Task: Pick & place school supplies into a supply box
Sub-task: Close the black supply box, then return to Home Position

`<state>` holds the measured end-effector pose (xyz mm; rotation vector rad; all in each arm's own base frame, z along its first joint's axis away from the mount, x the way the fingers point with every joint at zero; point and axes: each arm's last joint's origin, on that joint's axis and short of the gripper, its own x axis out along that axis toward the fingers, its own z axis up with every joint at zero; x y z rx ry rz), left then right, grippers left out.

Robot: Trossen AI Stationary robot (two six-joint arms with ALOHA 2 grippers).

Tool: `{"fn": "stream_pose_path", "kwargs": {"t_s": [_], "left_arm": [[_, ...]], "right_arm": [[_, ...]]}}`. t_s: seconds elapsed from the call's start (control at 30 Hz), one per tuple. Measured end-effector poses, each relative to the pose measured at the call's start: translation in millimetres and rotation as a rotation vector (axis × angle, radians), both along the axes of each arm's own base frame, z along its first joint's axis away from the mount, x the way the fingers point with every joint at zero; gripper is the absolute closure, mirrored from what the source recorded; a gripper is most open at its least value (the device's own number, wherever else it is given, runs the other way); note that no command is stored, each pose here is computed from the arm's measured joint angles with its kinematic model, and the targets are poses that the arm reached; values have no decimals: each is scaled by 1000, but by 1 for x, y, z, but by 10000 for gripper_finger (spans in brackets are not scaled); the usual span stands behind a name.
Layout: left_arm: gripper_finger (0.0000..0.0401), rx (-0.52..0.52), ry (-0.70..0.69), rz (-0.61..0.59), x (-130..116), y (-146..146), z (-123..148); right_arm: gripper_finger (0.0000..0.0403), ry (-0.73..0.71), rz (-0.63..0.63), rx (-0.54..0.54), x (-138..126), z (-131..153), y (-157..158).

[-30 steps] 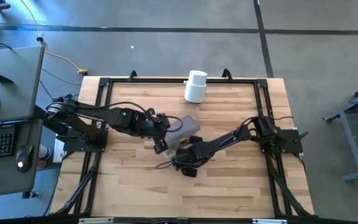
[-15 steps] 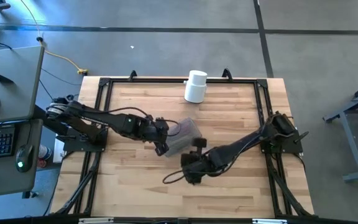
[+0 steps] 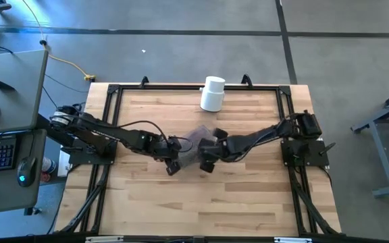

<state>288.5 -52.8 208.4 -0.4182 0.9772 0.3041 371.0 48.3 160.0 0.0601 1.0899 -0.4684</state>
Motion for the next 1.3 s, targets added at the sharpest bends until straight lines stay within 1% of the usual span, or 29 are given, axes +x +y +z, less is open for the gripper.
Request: {"fn": "stream_pose_path", "kwargs": {"t_s": [0.1,0.17,0.23,0.37,0.4,0.47,0.5,0.57,0.63,0.7,0.8,0.87,0.97,1.07,1.17,1.3], "left_arm": [[386,-4,34,23,-6,1,-10],[381,-5,35,26,-7,2,-12],[374,-6,37,29,-8,2,-14],[372,-18,28,47,-7,2,-14],[375,-19,26,46,-7,2,-14],[381,-19,24,46,-7,2,-14],[383,-18,24,46,-7,2,-14],[383,-18,24,45,-7,2,-14],[376,-12,28,33,-6,1,-11],[367,-14,36,-10,-7,1,-2],[360,-27,-11,-62,-10,1,29],[361,11,-22,-61,-19,3,51],[371,94,-48,4,-38,10,84],[377,158,-86,77,-68,13,107],[371,198,-134,136,-94,10,119],[354,259,-163,159,-133,5,119]], "right_arm": [[403,-117,-44,48,1,-13,-6],[403,-139,-28,38,-1,-14,-5],[403,-151,13,14,-3,-8,-1],[403,-222,56,-10,-15,23,9],[403,-255,72,-22,-19,35,12],[403,-376,88,-42,-23,66,17],[403,-411,96,-56,-27,77,19],[403,-444,99,-119,-37,93,23],[403,-460,105,-180,-45,103,28],[403,-459,120,-235,-56,114,32],[403,-423,156,-269,-73,125,36],[403,-390,168,-275,-86,124,37],[403,-393,156,-268,-105,129,37],[403,-371,185,-287,-125,126,33],[403,-358,212,-275,-142,120,28],[403,-417,151,-263,-163,113,19]]}}
